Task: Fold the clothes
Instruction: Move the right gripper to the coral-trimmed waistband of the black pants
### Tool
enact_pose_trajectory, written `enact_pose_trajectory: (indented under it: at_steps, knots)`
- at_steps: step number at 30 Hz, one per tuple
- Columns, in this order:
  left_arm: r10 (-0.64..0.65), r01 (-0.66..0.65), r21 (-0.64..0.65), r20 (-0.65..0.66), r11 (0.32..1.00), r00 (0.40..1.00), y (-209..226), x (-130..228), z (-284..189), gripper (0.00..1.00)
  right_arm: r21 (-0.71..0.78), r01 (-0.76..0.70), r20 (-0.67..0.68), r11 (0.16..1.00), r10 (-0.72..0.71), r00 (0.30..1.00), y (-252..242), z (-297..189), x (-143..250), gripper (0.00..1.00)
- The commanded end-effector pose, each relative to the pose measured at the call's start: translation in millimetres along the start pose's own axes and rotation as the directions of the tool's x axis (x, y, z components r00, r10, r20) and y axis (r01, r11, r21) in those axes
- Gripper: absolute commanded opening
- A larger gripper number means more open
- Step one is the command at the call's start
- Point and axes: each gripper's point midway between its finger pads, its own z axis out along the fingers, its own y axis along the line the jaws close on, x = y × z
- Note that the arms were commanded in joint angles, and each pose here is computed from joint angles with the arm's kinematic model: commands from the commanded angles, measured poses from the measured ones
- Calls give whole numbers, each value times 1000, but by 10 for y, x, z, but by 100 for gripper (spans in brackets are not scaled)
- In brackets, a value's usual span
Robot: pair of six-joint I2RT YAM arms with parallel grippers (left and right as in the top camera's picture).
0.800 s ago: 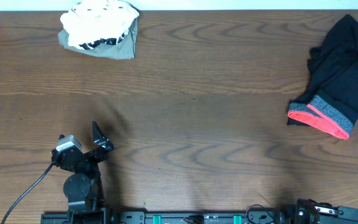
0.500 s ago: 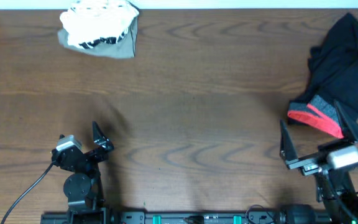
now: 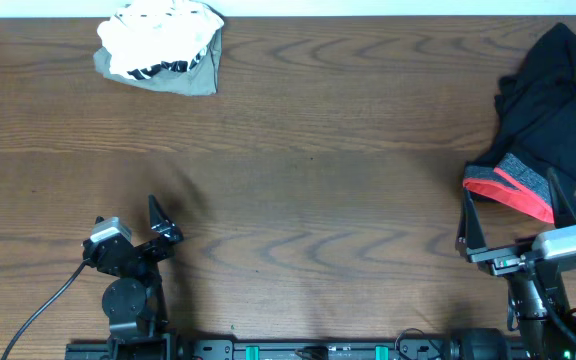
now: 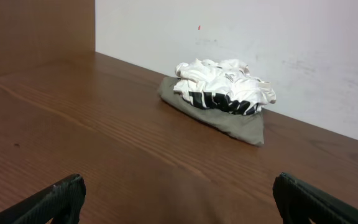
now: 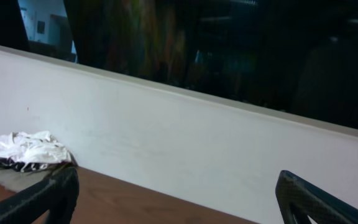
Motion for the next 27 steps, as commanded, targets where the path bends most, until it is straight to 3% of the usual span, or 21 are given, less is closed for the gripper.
enact_pose_trajectory:
  at_steps: [1,8,16,19,23,27]
  knots:
    - [15,-16,-23,-43,1000,999,65,162,14,98,-12,-18,23,1000,19,1000,23,-27,-100,99]
    - [15,-16,-23,-43,1000,999,65,163,14,98,-21,-36,72,999,38,997,21,-37,-320,99]
    - [15,-16,-23,-43,1000,999,64,162,14,98,101,-91,-236,991,113,965,-275,388,-88,99]
    - [15,-16,-23,-43,1000,999,64,163,14,98,195,-67,-420,979,145,896,-464,540,187,99]
    - [15,-16,-23,-43,1000,999,65,162,14,98,418,100,-614,903,199,764,-934,527,636,99]
    - [15,-16,-23,-43,1000,999,65,162,14,98,412,160,-736,897,223,640,-968,542,1087,99]
